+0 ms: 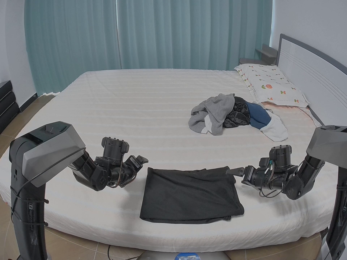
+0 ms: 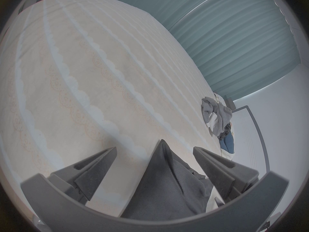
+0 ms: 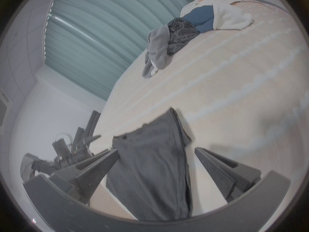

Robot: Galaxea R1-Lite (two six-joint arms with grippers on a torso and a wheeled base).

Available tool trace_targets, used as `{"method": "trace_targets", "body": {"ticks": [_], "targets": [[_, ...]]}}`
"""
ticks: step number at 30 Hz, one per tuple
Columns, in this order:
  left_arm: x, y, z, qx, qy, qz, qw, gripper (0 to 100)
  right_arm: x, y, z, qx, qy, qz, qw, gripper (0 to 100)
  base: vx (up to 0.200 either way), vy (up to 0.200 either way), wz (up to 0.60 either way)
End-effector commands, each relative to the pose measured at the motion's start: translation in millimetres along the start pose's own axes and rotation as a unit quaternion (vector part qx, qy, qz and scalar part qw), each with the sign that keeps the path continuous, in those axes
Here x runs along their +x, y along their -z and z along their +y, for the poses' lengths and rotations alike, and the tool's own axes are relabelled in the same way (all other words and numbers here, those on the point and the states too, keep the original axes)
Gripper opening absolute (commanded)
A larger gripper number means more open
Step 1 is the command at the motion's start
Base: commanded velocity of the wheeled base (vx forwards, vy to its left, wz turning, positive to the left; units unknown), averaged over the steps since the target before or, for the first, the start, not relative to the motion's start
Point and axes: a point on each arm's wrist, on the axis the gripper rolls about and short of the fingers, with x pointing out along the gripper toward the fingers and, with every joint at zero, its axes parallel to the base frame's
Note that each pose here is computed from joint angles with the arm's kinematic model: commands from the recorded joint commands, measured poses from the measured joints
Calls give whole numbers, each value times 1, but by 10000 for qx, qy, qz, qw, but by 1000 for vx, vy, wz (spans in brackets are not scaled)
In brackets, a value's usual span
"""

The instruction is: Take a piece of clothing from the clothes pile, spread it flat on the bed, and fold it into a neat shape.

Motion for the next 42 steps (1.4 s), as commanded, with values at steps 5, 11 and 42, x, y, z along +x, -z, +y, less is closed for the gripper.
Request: {"method": "trace_targets", "body": {"ticks": [5, 11, 42], "targets": [[0, -1, -2, 2, 37, -23, 10000, 100, 46, -12, -5, 273, -155, -226, 9993, 100, 0, 0, 0], [0, -1, -2, 1, 31, -19, 10000, 100, 52, -18, -2, 214, -239, -312, 9990, 100, 0, 0, 0], [0, -2, -3, 2, 44, -27, 10000, 100, 72, -15, -13, 159, -132, -232, 9995, 0, 0, 0, 0]]}}
